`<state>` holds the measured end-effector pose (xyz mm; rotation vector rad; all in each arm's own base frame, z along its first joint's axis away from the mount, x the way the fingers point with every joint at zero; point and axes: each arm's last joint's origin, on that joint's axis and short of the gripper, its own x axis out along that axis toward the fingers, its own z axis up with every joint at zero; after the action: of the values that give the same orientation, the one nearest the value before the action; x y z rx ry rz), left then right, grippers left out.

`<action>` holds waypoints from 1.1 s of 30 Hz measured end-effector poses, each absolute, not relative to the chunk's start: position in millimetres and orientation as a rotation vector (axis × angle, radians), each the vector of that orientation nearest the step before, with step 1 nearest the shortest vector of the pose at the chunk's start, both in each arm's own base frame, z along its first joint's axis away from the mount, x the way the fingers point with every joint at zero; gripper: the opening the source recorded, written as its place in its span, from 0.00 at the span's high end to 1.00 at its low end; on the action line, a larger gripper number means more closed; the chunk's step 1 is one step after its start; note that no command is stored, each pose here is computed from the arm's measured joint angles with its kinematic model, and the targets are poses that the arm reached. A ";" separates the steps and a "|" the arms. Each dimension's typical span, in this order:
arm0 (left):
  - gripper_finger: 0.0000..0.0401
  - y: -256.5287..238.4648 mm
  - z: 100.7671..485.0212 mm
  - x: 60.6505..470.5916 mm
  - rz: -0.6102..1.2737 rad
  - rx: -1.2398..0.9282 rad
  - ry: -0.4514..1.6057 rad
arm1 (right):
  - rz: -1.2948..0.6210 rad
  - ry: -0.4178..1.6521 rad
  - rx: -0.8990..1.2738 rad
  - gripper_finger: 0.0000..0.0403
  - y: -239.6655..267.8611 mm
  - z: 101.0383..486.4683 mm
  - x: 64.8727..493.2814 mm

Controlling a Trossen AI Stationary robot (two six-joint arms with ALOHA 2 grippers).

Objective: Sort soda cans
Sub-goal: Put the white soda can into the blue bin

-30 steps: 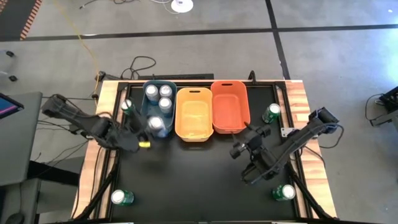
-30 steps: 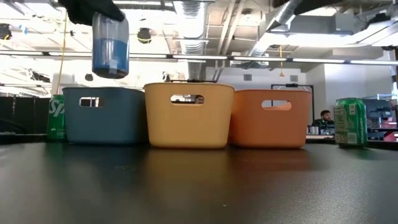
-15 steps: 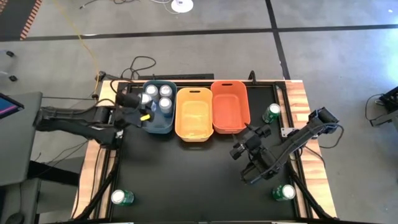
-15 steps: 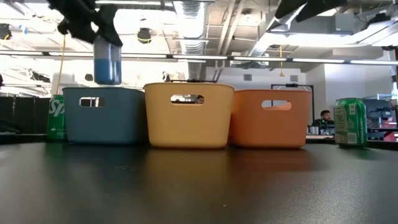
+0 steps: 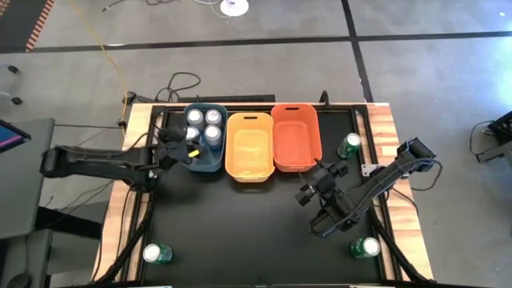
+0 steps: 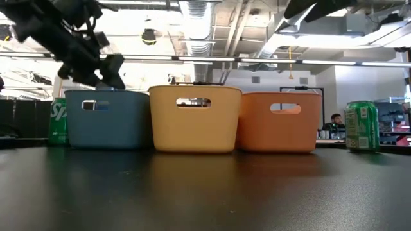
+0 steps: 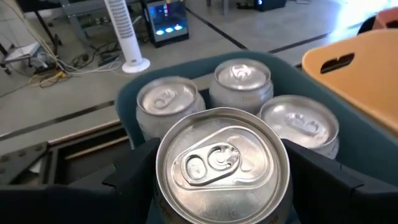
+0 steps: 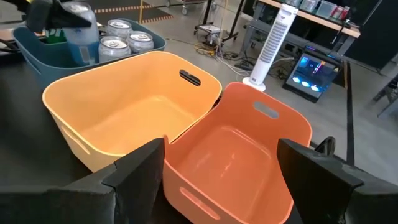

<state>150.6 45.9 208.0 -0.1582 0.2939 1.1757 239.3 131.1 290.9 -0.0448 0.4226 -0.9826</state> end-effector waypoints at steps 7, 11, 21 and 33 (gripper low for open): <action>0.28 56.4 187.1 144.6 1.177 -0.174 0.321 | -0.990 0.421 -0.042 0.18 129.2 290.9 240.5; 0.27 60.1 177.8 141.1 1.184 -0.182 0.331 | -0.991 0.409 -0.049 0.18 128.9 291.2 240.8; 0.24 67.4 172.7 152.8 1.145 -0.130 0.342 | -0.997 0.399 -0.053 0.18 127.2 291.5 241.7; 0.19 70.1 165.8 162.1 1.135 -0.114 0.363 | -0.996 0.401 -0.055 0.18 127.4 291.5 241.6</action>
<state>162.1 70.1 165.8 -0.1139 0.3628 1.1346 241.6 127.4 291.5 -0.0555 0.4008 -0.9960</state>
